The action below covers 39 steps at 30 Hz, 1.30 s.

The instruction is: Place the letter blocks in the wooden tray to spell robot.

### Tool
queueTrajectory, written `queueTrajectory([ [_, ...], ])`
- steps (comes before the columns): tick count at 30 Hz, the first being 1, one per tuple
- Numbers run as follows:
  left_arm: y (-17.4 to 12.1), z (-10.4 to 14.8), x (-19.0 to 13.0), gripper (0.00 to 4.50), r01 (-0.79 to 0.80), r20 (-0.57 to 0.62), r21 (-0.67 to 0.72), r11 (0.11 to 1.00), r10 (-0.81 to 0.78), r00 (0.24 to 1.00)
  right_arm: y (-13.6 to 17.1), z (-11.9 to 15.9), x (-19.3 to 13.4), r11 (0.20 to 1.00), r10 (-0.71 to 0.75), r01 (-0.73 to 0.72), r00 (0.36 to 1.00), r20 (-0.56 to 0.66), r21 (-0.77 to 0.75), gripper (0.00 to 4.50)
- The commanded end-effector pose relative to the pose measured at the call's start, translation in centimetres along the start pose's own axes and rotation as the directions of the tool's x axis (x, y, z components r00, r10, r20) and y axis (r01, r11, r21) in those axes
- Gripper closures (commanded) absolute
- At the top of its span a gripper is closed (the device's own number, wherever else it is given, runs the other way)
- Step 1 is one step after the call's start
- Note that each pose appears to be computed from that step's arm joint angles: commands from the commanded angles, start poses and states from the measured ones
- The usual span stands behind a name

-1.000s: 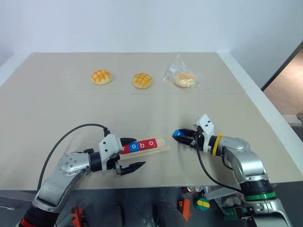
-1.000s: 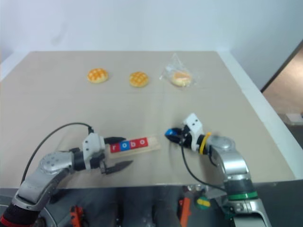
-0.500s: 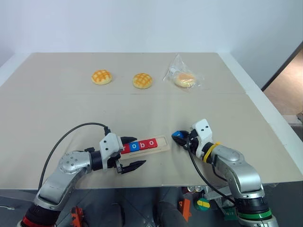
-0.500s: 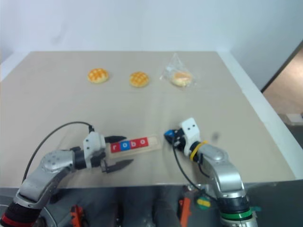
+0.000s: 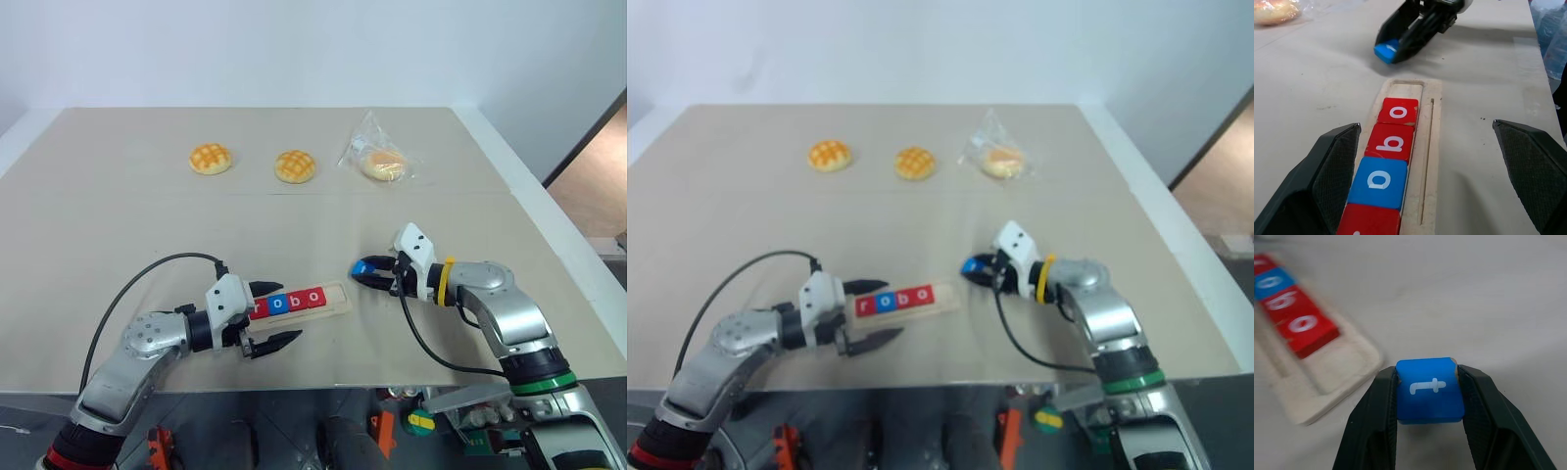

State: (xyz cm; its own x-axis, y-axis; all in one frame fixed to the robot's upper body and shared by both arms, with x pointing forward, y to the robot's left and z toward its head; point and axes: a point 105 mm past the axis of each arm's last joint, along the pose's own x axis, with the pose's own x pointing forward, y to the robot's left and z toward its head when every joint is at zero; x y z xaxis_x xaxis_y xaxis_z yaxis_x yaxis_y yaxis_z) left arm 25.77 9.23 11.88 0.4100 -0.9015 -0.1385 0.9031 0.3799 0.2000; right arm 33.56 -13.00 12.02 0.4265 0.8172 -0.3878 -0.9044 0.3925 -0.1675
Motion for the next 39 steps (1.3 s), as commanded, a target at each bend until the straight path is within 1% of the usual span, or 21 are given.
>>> queueTrajectory([
  [1, 0.5, 1.0, -0.5, 0.0, -0.024, 0.028, 0.032, 0.999, 0.023, 0.999, 0.8, 1.2, 0.0, 0.983, 0.157, -0.156, 0.988, 0.006, -0.101, 3.28],
  [6, 0.5, 1.0, -0.6, 0.0, -0.031, 0.024, 0.033, 0.999, 0.03, 0.999, 0.7, 0.9, 0.4, 0.954, 0.237, -0.24, 0.971, -0.034, -0.178, 3.28],
  [19, 0.3, 1.1, -0.9, 0.0, -0.058, 0.03, 0.022, 0.998, 0.057, 0.998, 1.3, 1.3, 1.8, 0.92, 0.33, -0.331, 0.943, -0.038, -0.211, 3.28],
  [39, -0.1, 0.9, -0.7, 0.0, -0.073, 0.029, 0.016, 0.997, 0.073, 0.997, 1.8, 1.5, 3.1, 0.894, 0.386, -0.386, 0.921, -0.048, -0.226, 3.28],
])
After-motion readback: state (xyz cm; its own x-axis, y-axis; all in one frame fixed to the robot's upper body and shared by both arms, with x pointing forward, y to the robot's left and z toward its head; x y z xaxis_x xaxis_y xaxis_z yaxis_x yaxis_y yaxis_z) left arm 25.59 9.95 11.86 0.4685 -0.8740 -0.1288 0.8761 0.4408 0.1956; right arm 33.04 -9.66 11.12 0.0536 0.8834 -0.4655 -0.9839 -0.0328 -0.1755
